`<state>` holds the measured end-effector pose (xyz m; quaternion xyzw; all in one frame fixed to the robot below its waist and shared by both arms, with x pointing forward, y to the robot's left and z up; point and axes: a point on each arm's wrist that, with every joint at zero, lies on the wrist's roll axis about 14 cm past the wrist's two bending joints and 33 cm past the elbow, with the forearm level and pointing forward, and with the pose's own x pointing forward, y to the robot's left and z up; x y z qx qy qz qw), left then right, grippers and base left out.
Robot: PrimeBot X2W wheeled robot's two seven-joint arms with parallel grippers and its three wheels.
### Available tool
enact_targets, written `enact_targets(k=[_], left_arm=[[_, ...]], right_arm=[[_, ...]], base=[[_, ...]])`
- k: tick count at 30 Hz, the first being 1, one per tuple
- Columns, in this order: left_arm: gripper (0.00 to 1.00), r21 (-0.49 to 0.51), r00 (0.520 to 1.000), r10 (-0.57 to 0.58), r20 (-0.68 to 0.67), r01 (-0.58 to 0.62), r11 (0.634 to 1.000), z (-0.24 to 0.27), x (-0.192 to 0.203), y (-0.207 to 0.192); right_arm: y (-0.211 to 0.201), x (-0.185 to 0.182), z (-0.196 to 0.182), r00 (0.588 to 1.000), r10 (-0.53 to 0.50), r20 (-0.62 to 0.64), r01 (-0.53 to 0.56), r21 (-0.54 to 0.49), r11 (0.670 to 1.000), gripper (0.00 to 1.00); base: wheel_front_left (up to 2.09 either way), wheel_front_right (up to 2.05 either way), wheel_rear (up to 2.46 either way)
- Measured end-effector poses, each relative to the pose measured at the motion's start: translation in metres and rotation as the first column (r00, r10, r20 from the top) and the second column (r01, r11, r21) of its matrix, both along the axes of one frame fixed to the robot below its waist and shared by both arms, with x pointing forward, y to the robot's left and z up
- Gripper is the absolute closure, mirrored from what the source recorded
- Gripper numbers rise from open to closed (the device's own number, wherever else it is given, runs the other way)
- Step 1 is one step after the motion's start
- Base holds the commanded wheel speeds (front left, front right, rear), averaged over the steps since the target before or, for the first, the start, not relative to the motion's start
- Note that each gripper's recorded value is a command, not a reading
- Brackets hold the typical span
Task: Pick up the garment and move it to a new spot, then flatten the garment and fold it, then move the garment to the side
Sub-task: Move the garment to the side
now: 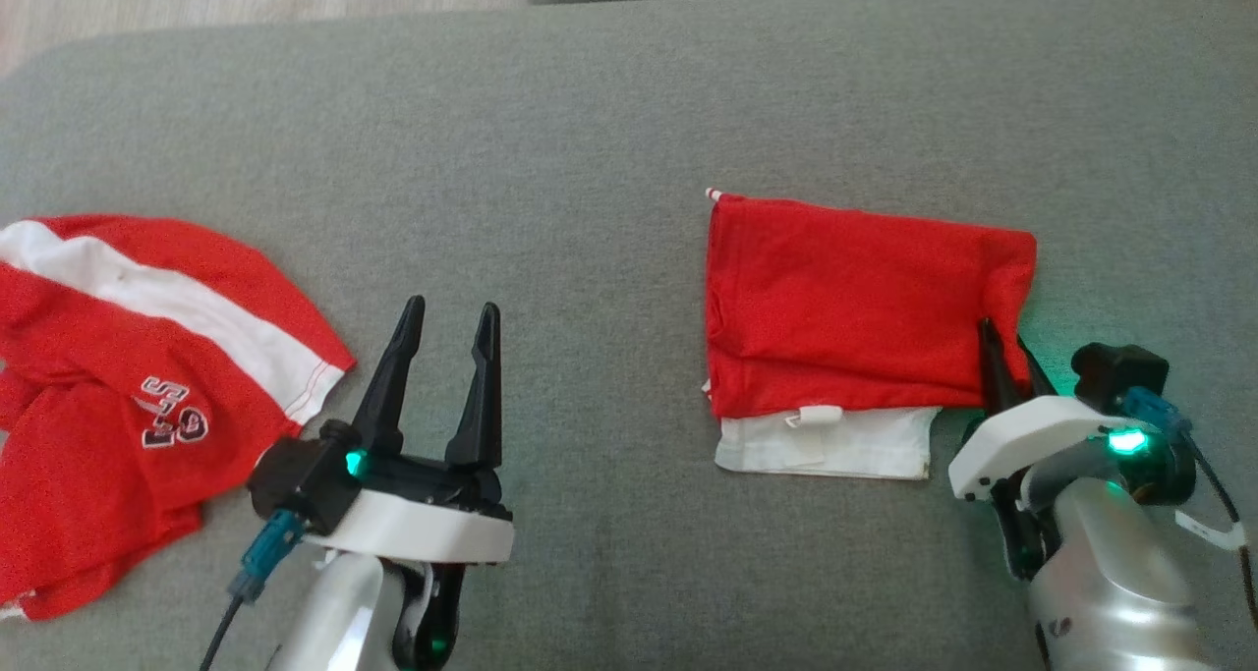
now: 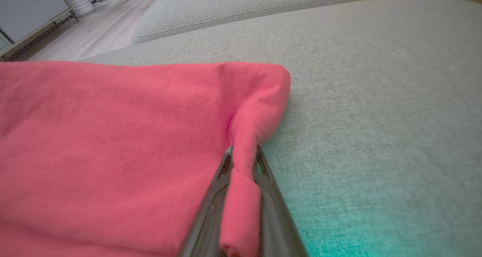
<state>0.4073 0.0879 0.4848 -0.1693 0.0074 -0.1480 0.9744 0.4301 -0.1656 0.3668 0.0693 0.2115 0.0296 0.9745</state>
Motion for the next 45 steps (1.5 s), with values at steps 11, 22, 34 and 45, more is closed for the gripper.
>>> enact_targets(k=[11,22,34,45], left_arm=[[0.0,-0.012,0.999,-0.026,0.043,0.027,1.0,0.015,0.0,-0.01],[0.0,-0.014,1.0,0.02,-0.009,-0.02,1.0,-0.003,0.002,0.006],[0.0,0.001,0.998,0.062,-0.031,-0.062,0.998,-0.013,0.013,0.022],[0.0,-0.005,0.999,0.038,-0.004,-0.038,0.999,-0.003,0.012,0.013]], right_arm=[[-0.076,0.039,0.074,0.982,0.037,0.186,0.012,-0.259,0.966,1.0],[-0.162,0.063,0.086,0.993,0.018,0.116,0.04,-0.477,0.878,1.0],[-0.213,0.081,0.079,0.996,-0.079,0.047,0.092,-0.568,0.818,1.0],[-0.221,0.071,0.092,0.988,-0.125,0.085,0.152,-0.566,0.811,0.0]], base=[[0.0,0.0,0.0],[0.0,0.0,0.0],[0.0,0.0,0.0],[0.0,0.0,0.0]])
